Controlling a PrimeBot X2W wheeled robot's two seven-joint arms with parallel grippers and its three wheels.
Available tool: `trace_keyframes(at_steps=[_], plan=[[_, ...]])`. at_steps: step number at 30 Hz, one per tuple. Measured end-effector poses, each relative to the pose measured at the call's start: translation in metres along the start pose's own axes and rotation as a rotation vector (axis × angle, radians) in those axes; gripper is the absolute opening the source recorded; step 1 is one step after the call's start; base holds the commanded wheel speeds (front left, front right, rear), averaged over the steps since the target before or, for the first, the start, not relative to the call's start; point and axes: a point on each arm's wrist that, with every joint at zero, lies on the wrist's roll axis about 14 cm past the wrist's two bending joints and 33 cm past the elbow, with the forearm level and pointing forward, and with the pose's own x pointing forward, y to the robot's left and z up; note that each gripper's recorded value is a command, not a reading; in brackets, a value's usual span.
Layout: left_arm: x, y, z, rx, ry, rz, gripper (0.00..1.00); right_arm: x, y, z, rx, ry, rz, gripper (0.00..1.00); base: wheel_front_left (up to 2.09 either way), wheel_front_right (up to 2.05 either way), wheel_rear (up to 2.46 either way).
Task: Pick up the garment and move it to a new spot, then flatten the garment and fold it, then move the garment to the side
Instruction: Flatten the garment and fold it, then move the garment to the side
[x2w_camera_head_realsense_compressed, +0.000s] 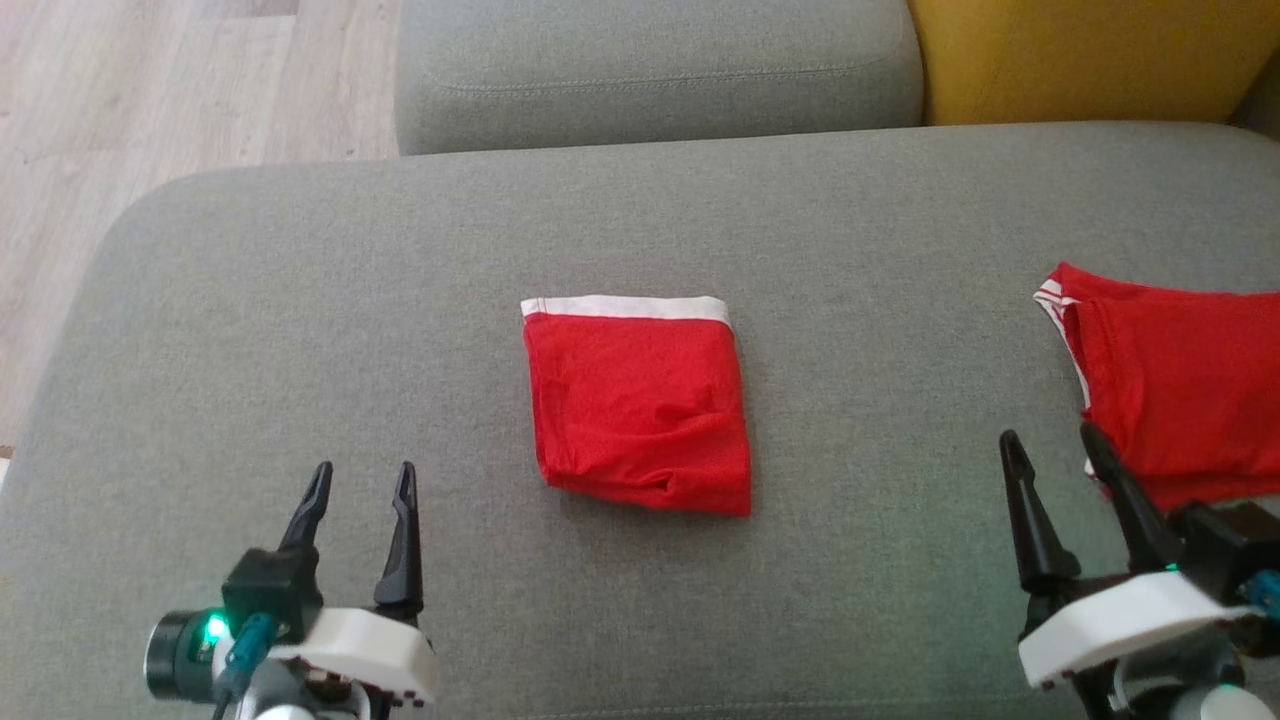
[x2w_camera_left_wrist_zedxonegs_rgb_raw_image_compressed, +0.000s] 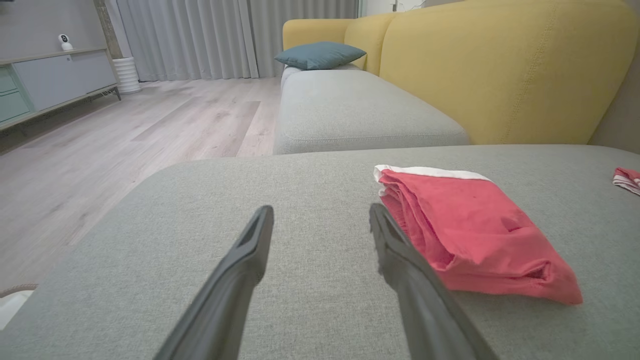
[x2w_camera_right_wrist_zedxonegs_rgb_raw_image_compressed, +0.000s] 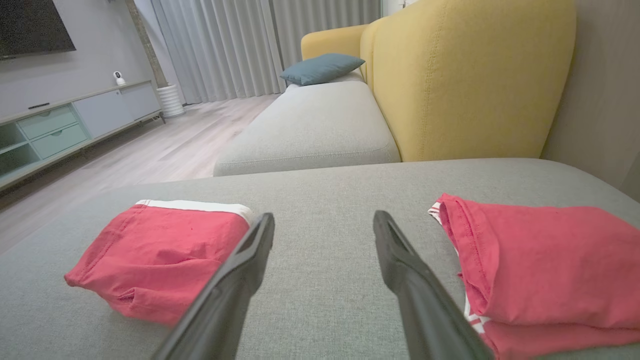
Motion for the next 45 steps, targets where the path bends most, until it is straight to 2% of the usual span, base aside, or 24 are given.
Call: trace_keyframes(at_steps=[28, 37, 45], plan=[[0.004, 0.001, -0.001, 0.008, 0.005, 0.007, 1.0, 0.007, 0.001, -0.019, -0.007, 0.077, 0.004, 1.0, 0.0, 0.0, 0.0], [0.032, 0.004, 0.014, 0.014, -0.058, 0.001, 1.0, 0.062, 0.048, -0.054, 0.04, 0.213, 0.16, 1.0, 0.0, 0.0, 0.0], [0.045, 0.018, 0.009, 0.005, -0.054, 0.056, 1.0, 0.107, 0.099, -0.104, 0.038, 0.407, 0.311, 1.0, 0.0, 0.0, 0.0]])
